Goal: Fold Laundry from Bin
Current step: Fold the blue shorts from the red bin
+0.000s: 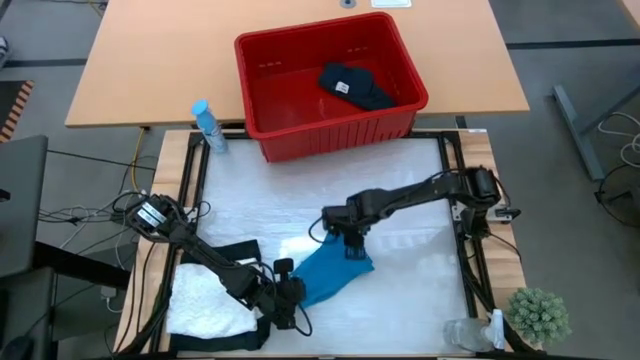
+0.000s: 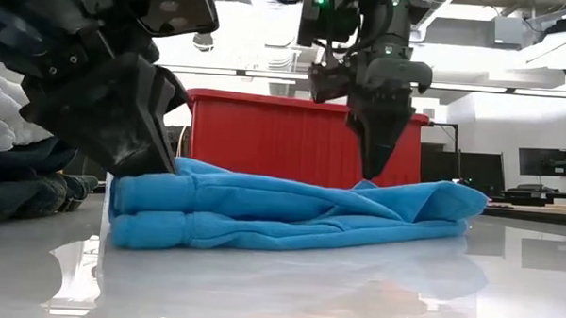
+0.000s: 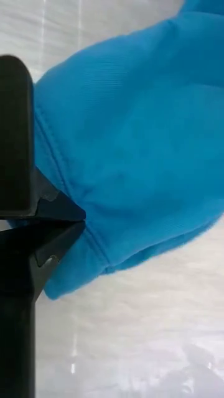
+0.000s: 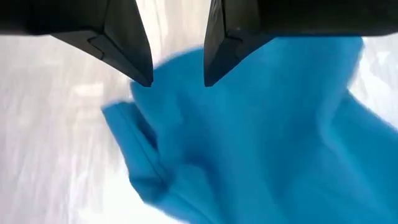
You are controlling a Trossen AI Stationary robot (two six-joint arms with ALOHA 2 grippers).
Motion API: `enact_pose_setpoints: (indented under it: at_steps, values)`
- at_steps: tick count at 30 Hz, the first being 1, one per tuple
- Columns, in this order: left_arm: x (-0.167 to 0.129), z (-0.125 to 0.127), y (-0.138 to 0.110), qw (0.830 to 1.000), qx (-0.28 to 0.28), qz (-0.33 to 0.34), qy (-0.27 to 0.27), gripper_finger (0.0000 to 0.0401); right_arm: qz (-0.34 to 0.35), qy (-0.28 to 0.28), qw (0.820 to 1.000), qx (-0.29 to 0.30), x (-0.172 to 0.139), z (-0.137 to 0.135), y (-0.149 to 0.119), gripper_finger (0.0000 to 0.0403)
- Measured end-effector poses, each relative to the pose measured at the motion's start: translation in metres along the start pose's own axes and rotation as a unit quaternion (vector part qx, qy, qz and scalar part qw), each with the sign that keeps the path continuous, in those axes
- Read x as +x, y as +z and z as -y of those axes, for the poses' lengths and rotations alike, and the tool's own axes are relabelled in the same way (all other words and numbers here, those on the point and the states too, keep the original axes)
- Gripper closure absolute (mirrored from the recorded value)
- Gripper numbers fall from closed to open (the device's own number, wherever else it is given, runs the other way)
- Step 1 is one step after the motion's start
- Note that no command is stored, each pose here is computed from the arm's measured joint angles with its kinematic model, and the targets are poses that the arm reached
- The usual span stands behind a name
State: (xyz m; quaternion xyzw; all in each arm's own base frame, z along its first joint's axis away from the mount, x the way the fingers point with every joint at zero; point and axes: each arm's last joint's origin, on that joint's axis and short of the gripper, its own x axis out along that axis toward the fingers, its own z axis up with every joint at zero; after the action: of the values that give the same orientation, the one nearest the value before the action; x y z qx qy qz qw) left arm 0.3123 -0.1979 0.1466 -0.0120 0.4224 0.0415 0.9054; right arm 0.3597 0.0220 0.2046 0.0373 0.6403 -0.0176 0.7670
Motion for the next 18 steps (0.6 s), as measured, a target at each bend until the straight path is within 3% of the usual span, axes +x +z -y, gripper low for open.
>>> enact_pose_setpoints:
  at_steps: [3, 10, 18]
  values:
    - [0.001, 0.0, -0.003, 1.0, 0.004, -0.009, 0.005, 0.0401, -0.004, 0.023, 1.0, -0.013, 0.0, 0.007, 0.001, 0.0238]
    - [0.005, 0.001, -0.007, 1.0, 0.012, -0.013, 0.013, 0.0401, 0.075, 0.034, 0.989, -0.126, -0.001, -0.002, 0.014, 0.0238]
    - [0.005, 0.001, -0.008, 1.0, 0.016, -0.016, 0.014, 0.0401, 0.12, 0.005, 0.982, -0.147, -0.001, 0.001, 0.023, 0.0239]
